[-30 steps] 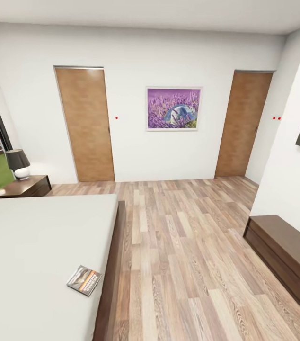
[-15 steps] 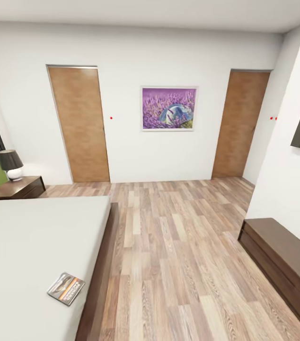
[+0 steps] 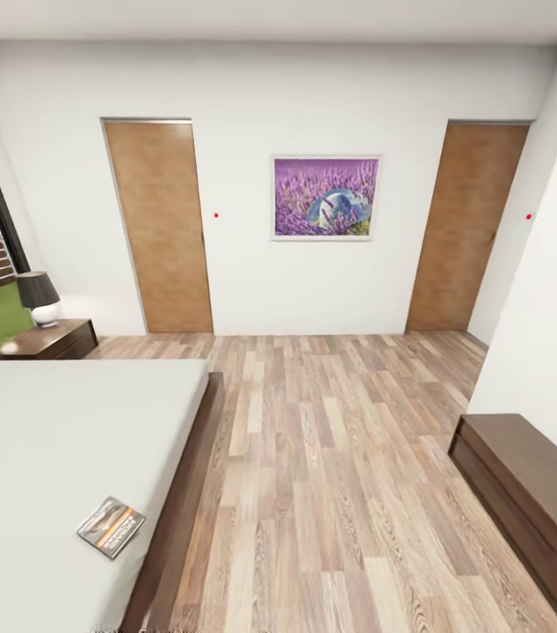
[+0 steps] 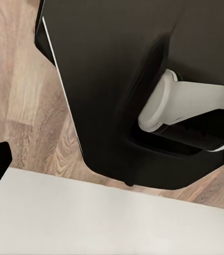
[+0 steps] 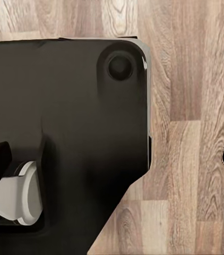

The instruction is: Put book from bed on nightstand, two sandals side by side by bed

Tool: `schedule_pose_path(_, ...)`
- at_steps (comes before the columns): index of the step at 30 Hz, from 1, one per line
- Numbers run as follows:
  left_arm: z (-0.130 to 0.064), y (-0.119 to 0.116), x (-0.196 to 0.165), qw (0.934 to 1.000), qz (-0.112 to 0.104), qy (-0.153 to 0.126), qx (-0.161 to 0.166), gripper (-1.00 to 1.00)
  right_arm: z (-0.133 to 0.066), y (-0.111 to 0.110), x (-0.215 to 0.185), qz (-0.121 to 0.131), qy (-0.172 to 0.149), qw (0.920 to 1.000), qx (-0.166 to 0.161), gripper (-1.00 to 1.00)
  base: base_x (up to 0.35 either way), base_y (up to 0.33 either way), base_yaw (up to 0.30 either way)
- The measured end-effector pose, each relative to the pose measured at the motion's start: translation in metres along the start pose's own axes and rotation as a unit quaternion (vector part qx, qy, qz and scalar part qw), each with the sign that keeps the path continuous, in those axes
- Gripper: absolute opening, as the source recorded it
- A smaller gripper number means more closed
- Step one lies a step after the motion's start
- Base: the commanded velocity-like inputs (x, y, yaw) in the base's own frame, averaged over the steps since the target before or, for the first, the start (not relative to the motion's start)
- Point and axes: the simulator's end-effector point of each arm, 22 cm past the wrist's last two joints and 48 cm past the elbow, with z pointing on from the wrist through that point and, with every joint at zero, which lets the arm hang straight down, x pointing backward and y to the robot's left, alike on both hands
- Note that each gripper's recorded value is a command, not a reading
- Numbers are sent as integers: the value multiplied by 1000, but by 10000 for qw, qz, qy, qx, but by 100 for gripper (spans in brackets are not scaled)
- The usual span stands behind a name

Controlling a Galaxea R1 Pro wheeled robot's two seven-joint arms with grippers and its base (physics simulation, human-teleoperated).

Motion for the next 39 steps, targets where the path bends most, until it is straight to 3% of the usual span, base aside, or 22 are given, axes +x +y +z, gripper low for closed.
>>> schedule_pose_path(22, -2, 4, 8, 9999, -20, 96, -50, 100, -1, 0, 9, 5, 124, 9999, 0, 100, 10, -25, 184)
schedule_pose_path(39, -2, 4, 1, 10000, 11, -76, -55, 100, -2, -1, 10, 6, 134, 9999, 3, 100, 210, -140, 23)
